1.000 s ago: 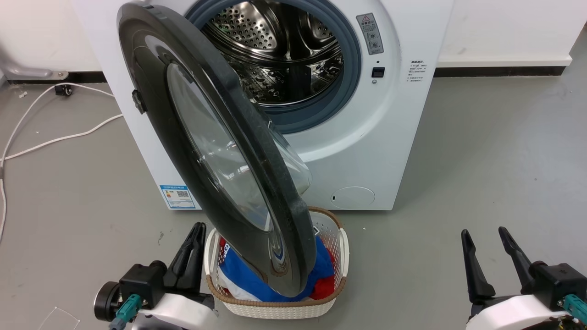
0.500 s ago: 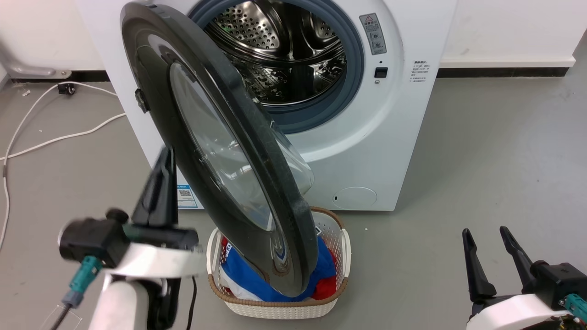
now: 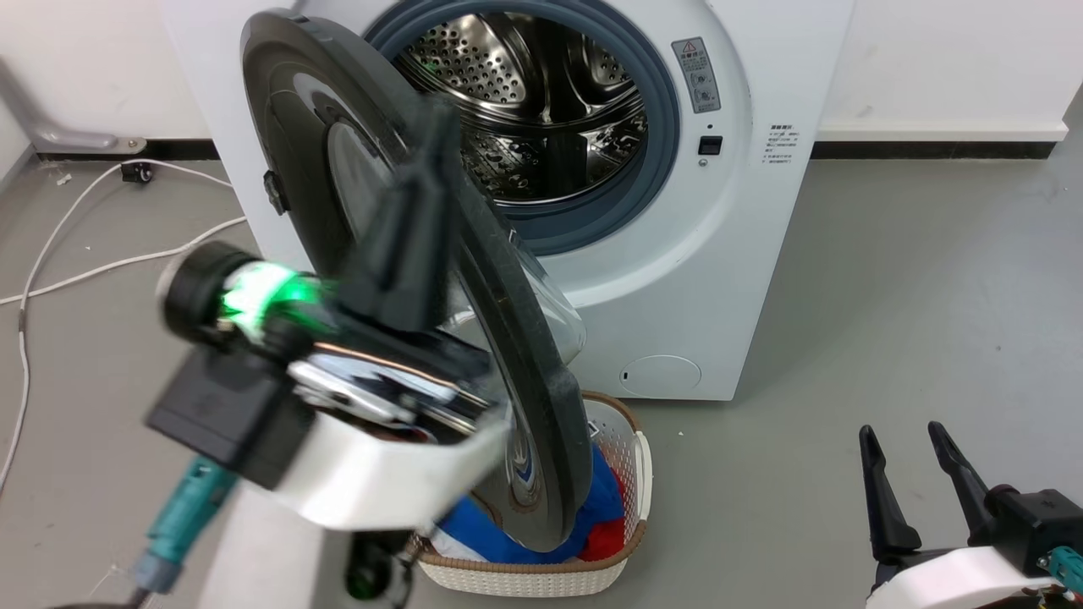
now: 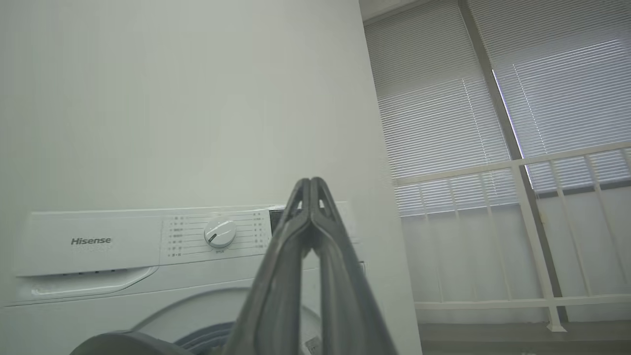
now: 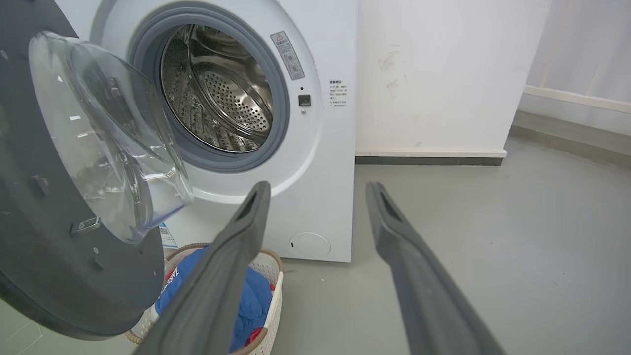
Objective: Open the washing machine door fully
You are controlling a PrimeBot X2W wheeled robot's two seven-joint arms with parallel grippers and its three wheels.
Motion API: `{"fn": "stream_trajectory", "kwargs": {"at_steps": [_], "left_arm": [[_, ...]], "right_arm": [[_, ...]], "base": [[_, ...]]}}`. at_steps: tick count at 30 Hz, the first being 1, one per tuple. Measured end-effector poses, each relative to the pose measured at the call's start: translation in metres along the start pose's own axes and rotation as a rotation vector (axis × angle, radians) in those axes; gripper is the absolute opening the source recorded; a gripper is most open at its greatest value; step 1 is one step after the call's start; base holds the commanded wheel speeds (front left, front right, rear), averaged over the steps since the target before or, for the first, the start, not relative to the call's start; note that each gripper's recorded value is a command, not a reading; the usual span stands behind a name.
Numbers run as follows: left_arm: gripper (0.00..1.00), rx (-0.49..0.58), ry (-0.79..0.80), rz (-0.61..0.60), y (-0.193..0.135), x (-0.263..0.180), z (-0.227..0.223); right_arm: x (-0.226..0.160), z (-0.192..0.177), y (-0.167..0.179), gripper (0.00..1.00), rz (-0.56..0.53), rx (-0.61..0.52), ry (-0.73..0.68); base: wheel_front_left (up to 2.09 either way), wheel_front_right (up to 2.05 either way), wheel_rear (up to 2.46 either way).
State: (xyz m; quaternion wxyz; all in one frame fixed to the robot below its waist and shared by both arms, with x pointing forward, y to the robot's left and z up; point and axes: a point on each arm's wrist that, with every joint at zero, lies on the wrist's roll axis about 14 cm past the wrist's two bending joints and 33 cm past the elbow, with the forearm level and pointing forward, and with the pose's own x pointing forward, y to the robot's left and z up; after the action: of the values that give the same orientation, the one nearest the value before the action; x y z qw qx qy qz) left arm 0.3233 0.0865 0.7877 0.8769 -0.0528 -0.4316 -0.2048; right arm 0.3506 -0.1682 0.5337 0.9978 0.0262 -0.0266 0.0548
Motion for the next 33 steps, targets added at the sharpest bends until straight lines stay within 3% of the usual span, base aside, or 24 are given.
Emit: {"fn": "stream_trajectory", "kwargs": {"at_steps": [3,4,10,15,21,33], "left_arm": [[0.00,-0.072,0.017,-0.074,-0.029,0.003,0.001],[0.00,-0.217,0.172,-0.196,-0.082,-0.013,-0.024],[0.00,-0.378,0.454,-0.285,-0.132,-0.060,-0.070],[0.00,-0.449,0.725,-0.320,-0.157,-0.118,-0.116],[0.00,-0.437,0.889,-0.250,-0.148,-0.156,-0.157],[0.00,-0.353,0.866,-0.037,-0.089,-0.137,-0.197]], "right_arm": [[-0.002,-0.001,-0.001,1.00,-0.004,0.000,0.004],[-0.004,-0.002,-0.002,1.00,-0.007,-0.001,0.009],[-0.006,-0.004,-0.003,1.00,-0.008,-0.015,0.024],[-0.008,-0.007,-0.003,1.00,-0.010,-0.018,0.037],[-0.008,-0.010,-0.004,1.00,-0.014,-0.017,0.044],[-0.008,-0.016,-0.008,1.00,-0.030,-0.012,0.060]], "base": [[0.00,0.00,0.00],[0.00,0.00,0.00],[0.00,0.00,0.00],[0.00,0.00,0.00],[0.00,0.00,0.00],[0.00,0.00,0.00]]}}
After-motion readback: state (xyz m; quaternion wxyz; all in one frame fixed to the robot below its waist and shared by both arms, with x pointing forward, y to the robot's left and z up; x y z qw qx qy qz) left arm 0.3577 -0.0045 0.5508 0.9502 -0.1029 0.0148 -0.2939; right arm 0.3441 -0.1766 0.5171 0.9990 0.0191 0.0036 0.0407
